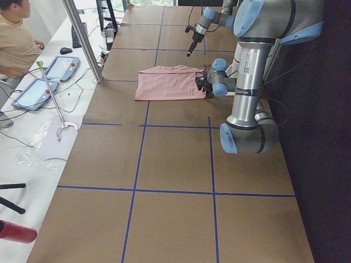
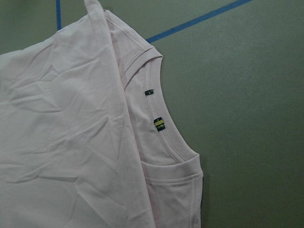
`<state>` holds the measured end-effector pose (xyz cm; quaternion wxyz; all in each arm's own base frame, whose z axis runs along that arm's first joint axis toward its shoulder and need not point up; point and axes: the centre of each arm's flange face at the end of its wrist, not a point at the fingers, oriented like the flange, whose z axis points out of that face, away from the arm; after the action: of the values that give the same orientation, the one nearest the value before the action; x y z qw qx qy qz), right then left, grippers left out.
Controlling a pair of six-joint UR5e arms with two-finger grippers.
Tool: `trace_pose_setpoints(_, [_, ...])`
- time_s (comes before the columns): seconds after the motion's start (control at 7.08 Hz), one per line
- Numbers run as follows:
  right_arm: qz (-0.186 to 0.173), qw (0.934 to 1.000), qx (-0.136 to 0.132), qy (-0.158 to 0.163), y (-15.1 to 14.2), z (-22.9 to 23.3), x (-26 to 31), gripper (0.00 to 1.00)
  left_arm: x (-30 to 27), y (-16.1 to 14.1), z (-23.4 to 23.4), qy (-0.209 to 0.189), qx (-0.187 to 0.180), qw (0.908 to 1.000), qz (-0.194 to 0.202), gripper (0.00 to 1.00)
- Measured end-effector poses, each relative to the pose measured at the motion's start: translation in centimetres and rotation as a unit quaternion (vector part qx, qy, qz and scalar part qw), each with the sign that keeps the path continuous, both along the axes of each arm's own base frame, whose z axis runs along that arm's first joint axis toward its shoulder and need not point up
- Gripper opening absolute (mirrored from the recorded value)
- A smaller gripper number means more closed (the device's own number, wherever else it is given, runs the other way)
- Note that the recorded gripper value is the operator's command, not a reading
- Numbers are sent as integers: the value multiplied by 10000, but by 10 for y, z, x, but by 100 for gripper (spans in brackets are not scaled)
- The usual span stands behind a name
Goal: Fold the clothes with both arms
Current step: 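Position both grippers at the shirt's edge nearest the robot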
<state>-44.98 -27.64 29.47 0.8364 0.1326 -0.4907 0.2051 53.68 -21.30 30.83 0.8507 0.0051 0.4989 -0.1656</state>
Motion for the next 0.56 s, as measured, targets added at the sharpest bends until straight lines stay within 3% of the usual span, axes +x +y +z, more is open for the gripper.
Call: trace_pose_setpoints(0.56, [0,10000,-1,3,0,0,-1,100,2,2,1,-13,0,10000,24,56])
